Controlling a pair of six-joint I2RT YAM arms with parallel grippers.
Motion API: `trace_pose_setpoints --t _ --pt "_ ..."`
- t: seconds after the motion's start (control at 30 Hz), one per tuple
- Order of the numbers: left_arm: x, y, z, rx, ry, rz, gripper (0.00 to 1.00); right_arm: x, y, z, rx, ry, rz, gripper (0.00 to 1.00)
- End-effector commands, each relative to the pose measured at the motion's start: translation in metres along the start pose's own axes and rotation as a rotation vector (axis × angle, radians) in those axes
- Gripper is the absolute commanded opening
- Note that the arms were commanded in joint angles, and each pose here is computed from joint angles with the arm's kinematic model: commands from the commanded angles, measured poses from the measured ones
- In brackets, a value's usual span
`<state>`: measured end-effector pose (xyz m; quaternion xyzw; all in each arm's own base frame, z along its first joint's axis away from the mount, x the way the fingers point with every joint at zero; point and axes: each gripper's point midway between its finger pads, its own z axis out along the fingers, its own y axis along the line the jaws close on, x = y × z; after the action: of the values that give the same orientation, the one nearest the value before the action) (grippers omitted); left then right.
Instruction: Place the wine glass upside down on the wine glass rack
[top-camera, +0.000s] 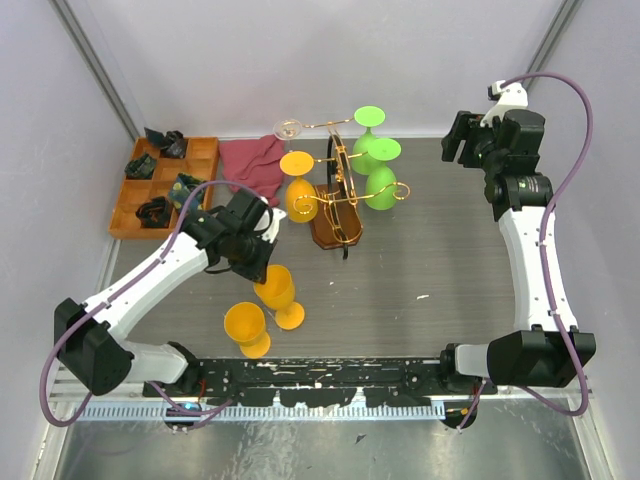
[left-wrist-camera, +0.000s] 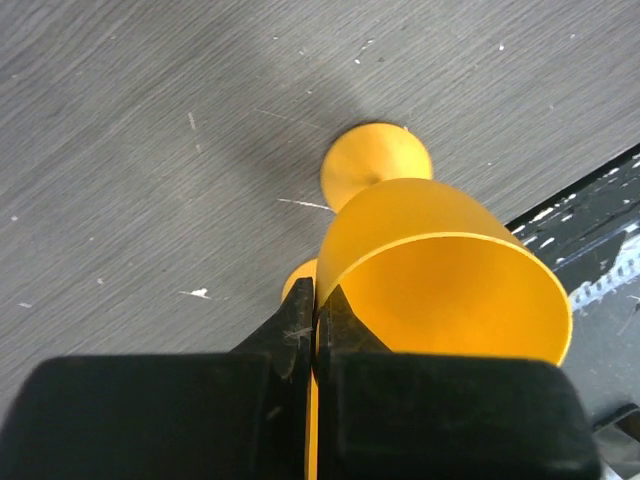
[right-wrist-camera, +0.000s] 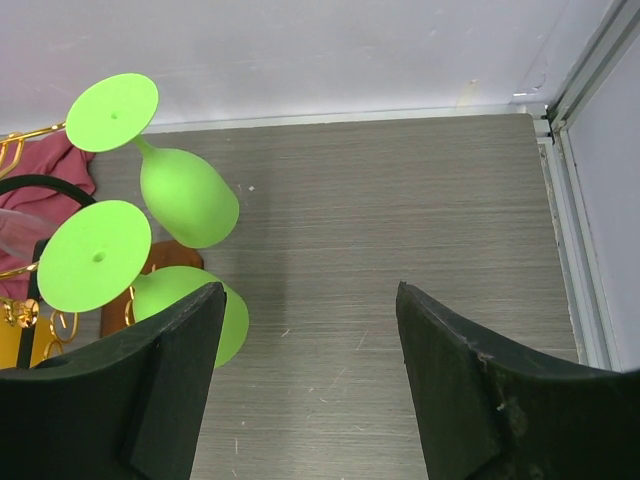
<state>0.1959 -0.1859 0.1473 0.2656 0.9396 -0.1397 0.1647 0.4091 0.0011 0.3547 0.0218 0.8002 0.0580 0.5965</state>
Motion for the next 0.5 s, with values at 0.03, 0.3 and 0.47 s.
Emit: trace_pose_setpoints --t 0.03,0.3,0.47 --pt "-0.011 0.008 -0.015 -0.059 -0.030 0.021 0.00 -0.025 0.003 -0.001 -0.006 -0.078 -0.018 0.75" --pt "-0.020 0.048 -0.061 -0.314 -0.118 0.042 0.00 -0.029 0.004 0.002 -0.012 -0.083 -0.004 0.76" --pt "-0.037 0.068 -0.106 -0.455 -0.293 0.021 0.00 -0.033 0.011 0.004 -0.048 -0.083 0.004 0.77"
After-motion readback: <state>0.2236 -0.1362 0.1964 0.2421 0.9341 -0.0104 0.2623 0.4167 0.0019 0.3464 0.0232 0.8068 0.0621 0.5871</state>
